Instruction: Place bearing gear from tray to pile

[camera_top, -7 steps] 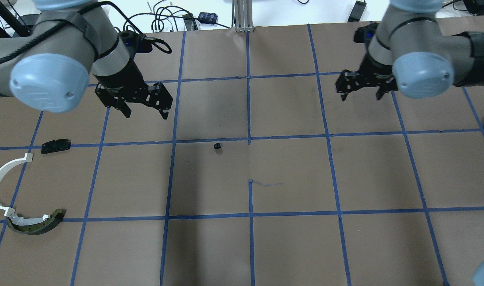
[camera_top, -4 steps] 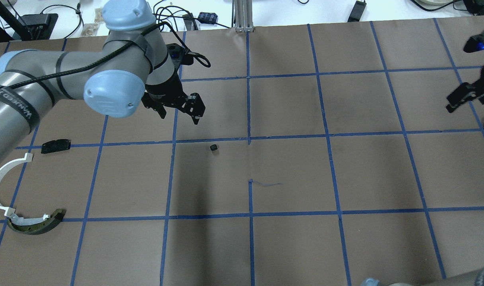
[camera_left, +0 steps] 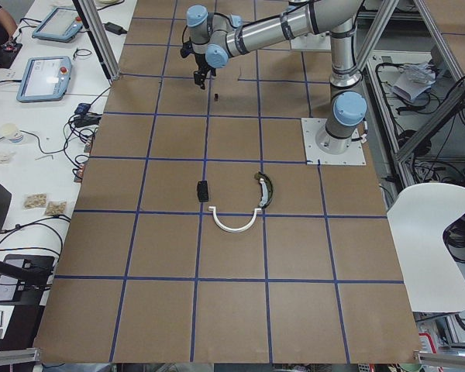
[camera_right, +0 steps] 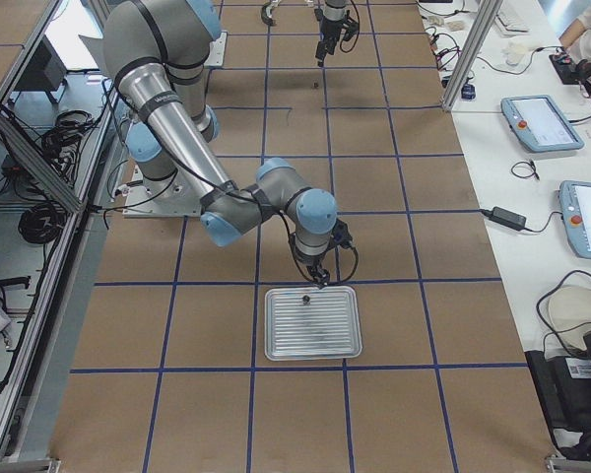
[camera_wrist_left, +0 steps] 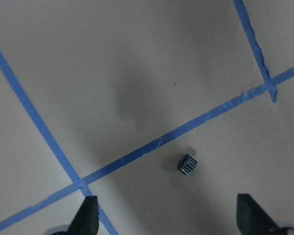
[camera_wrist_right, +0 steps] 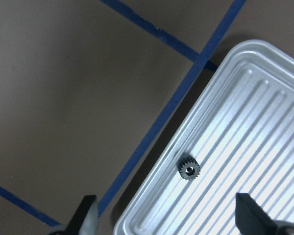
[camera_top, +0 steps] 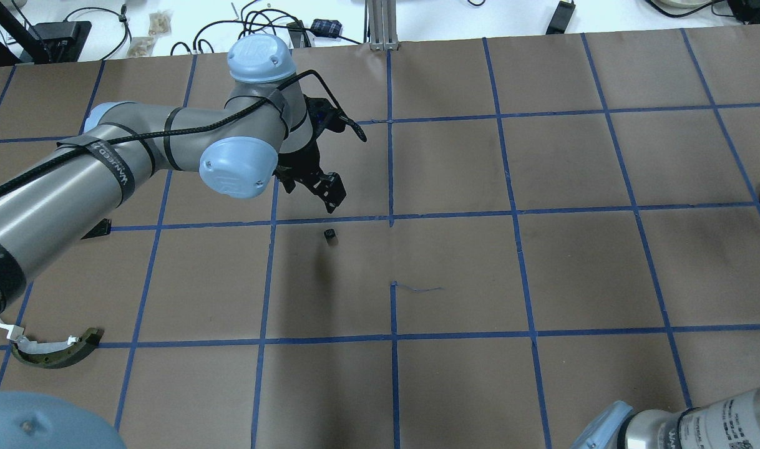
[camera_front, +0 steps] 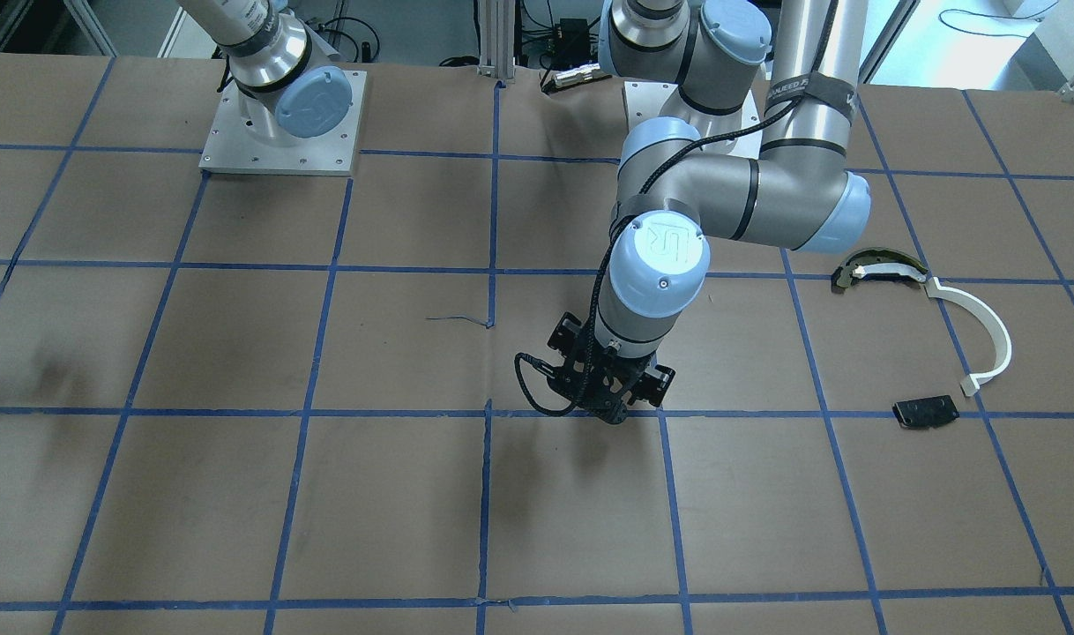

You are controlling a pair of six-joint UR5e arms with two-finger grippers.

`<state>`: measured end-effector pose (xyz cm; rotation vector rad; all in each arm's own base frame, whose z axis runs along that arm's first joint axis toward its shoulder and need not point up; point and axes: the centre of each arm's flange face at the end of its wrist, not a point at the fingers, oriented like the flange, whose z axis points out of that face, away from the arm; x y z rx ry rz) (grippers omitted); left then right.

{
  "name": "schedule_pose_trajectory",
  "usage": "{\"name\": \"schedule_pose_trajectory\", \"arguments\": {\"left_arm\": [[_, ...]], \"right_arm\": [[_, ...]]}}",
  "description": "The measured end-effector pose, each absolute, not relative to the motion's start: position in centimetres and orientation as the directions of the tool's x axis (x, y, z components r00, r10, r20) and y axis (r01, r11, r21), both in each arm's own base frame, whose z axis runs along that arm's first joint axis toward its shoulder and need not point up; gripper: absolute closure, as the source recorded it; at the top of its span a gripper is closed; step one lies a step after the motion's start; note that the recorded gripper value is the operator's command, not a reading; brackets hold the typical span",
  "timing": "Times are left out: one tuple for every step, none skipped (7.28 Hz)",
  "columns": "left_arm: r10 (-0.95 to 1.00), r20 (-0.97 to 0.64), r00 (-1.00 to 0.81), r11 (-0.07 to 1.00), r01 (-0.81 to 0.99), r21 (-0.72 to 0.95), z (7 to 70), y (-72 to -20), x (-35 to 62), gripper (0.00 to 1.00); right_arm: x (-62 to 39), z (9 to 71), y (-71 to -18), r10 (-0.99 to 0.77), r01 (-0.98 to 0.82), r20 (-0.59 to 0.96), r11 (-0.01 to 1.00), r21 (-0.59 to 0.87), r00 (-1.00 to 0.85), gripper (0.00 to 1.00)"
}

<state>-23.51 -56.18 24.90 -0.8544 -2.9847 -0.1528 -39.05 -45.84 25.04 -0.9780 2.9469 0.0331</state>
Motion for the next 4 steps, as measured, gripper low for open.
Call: {"name": "schedule_pose_trajectory", "arguments": {"left_arm": [[0.541, 0.066, -0.838, 0.833, 0.545, 0.098, 23.6, -56.0, -23.6, 0.00], [0.552, 0.072, -0.830, 0.824, 0.557, 0.106, 22.3, -55.9, -23.7, 0.00], [0.560, 0.078, -0.825, 0.817, 0.566, 0.111, 21.1, -55.8, -23.7, 0.00], [0.566, 0.082, -0.820, 0.813, 0.572, 0.113, 20.1, -56.0, -23.8, 0.00]], "right_arm": [[-40.6, 22.8, -45.4, -0.678, -0.679, -0.050, 0.734, 0.002, -0.733, 0.01], [-41.8, 21.5, -45.2, -0.746, -0.746, -0.034, 0.666, -0.002, -0.666, 0.05], [-42.4, 20.4, -45.3, -0.791, -0.791, -0.019, 0.612, -0.009, -0.612, 0.03], [-42.6, 19.4, -45.5, -0.820, -0.819, -0.015, 0.573, -0.029, -0.572, 0.05]]}}
